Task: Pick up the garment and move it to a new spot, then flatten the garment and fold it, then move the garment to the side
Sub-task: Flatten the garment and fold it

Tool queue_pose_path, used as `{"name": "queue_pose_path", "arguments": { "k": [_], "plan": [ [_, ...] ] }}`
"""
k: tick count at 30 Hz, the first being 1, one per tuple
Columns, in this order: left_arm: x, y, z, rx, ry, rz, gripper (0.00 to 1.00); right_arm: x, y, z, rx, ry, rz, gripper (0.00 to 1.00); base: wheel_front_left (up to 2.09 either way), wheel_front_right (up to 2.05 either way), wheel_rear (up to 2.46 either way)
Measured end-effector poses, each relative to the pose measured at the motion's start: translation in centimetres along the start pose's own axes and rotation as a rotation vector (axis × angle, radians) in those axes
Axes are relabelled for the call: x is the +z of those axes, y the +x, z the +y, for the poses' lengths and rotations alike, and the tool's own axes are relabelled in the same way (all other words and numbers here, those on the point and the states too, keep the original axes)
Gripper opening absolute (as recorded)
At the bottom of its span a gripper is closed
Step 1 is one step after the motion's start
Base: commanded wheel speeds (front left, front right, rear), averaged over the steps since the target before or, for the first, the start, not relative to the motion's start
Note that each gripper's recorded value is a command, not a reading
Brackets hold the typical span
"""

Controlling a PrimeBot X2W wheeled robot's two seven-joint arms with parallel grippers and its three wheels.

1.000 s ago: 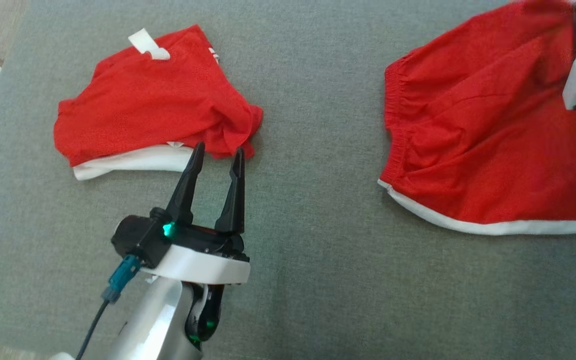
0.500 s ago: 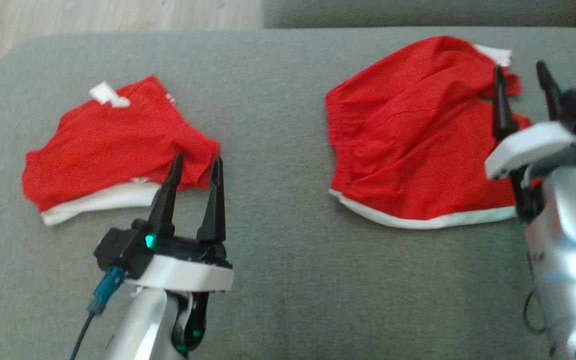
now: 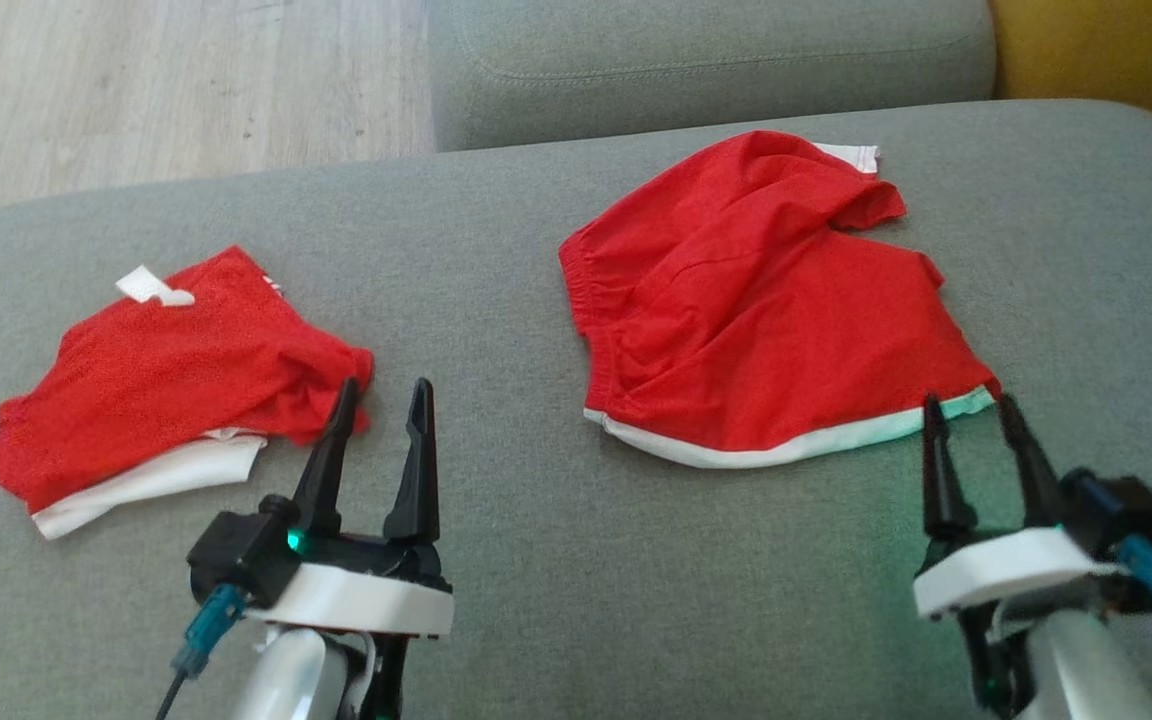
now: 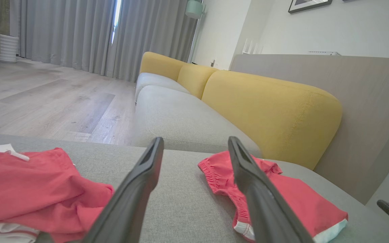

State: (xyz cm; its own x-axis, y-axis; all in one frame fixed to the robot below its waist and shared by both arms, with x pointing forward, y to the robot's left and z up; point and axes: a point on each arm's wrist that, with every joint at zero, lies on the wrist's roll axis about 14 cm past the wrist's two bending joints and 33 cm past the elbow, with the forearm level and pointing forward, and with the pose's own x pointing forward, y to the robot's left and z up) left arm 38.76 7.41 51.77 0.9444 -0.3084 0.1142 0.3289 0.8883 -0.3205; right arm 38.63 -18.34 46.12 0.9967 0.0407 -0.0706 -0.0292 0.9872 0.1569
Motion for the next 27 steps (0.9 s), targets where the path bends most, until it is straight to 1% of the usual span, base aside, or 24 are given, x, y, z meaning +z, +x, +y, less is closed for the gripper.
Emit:
{"name": "queue_pose_path", "arguments": {
  "k": [4,12,14,18,20,21,24,27],
  "plan": [
    [-0.4,-0.1,-0.1,-0.004,0.000,0.013,1.00,-0.8,-1.0,0.5,0.008,0.003,0.020,1.00,0.00,0.00,0.00],
    [-2.1,-0.2,-0.1,-0.006,-0.010,0.061,1.00,0.1,-0.8,-0.1,-0.007,0.002,-0.012,1.00,0.00,0.00,0.00],
    [-2.9,0.1,-0.3,-0.022,0.007,0.088,1.00,0.2,-0.4,-0.2,-0.011,0.001,-0.014,1.00,0.00,0.00,0.00],
    [-5.7,1.0,-2.1,-0.114,0.058,0.177,1.00,0.4,0.5,-0.8,-0.028,0.000,-0.021,1.00,0.00,0.00,0.00],
    [-8.0,1.7,-3.9,-0.207,0.100,0.262,1.00,0.5,1.2,-1.2,-0.036,-0.001,-0.024,1.00,0.00,0.00,0.00],
    [-8.6,2.0,-4.3,-0.233,0.116,0.286,1.00,0.5,1.4,-1.3,-0.037,-0.002,-0.024,1.00,0.00,0.00,0.00],
    [-10.3,2.8,-5.1,-0.305,0.178,0.357,1.00,0.3,2.0,-1.6,-0.046,-0.004,-0.018,1.00,0.00,0.00,0.00],
    [-12.0,3.3,-5.0,-0.353,0.236,0.427,1.00,0.3,2.4,-2.0,-0.056,-0.006,-0.020,1.00,0.00,0.00,0.00]
  ]
}}
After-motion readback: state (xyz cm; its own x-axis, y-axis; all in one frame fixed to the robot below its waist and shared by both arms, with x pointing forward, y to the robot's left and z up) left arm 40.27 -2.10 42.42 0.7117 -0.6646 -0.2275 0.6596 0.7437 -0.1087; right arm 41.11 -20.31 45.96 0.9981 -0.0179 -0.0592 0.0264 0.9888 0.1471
